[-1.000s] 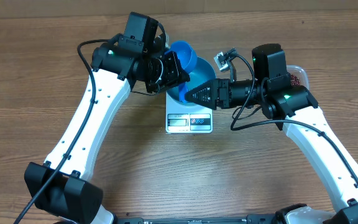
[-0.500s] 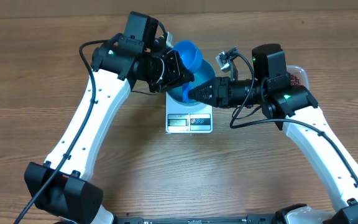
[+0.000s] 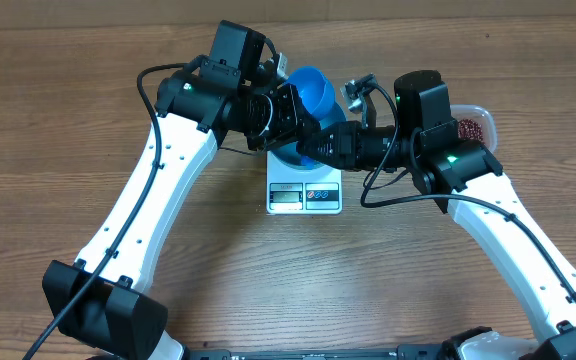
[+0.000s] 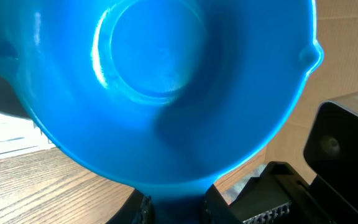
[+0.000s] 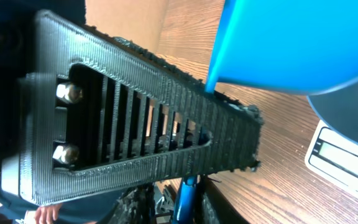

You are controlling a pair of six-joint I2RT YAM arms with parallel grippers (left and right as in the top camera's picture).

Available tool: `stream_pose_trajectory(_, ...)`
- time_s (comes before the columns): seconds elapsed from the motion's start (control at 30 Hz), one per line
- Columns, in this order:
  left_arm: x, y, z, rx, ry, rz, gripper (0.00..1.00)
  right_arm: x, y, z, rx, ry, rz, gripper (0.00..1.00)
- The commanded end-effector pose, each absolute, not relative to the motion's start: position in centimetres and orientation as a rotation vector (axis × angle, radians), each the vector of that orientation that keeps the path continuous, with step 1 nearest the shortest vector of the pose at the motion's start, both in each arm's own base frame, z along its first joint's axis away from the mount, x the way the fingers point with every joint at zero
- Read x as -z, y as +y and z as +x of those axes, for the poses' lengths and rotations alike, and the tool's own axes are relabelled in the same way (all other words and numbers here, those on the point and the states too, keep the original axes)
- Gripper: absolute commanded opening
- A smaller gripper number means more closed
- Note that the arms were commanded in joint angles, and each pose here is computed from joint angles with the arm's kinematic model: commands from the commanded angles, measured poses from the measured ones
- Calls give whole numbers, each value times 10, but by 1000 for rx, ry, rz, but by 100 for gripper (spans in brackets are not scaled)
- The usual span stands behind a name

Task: Scoop item into bowl and weigh 150g on scale
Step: 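Hand the blue scoop from left gripper to right gripper above scale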

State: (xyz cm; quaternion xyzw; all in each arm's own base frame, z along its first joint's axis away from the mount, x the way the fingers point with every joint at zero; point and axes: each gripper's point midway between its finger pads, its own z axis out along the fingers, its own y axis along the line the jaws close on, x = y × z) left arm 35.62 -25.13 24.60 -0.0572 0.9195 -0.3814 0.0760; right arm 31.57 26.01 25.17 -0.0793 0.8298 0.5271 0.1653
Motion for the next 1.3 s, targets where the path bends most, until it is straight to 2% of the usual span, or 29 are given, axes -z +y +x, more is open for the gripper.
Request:
stream_pose_trajectory(0.0,-250,-254,357,1141,2743,-150,8,-254,260,319,-1483,2369,-203,20)
stream_pose_trajectory(0.2,-251,-255,359,1143,2735,-146,8,-247,258,314,-1490,2425,-158,20)
stream_pose_trajectory(0.47,-251,-254,359,1143,2735,-147,9,-251,259,316,-1491,2403,-171,4)
stream_pose_trajectory(0.63,-250,-253,360,1129,2734,-151,11,-255,261,318,-1509,2383,-165,4)
stream_pose_trajectory(0.67,-250,-253,360,1128,2734,-151,14,-255,261,319,-1510,2383,-162,4)
stream_pose_trajectory(0.73,-248,-251,362,1103,2732,-160,33,-256,261,319,-1510,2377,-165,4)
stream_pose_trajectory(0.8,-247,-250,363,1089,2730,-164,58,-257,261,320,-1510,2373,-168,4)
stream_pose_trajectory(0.83,-247,-248,364,1076,2729,-169,67,-257,261,320,-1509,2372,-168,4)
stream_pose_trajectory(0.87,-246,-247,365,1063,2729,-173,72,-257,261,320,-1509,2369,-170,4)
stream_pose_trajectory(1.13,-245,-237,380,959,2673,-114,81,-250,254,333,-1400,2371,-116,4)
stream_pose_trajectory(1.27,-250,-232,388,992,2639,-123,81,-241,248,337,-1325,2394,-91,4)
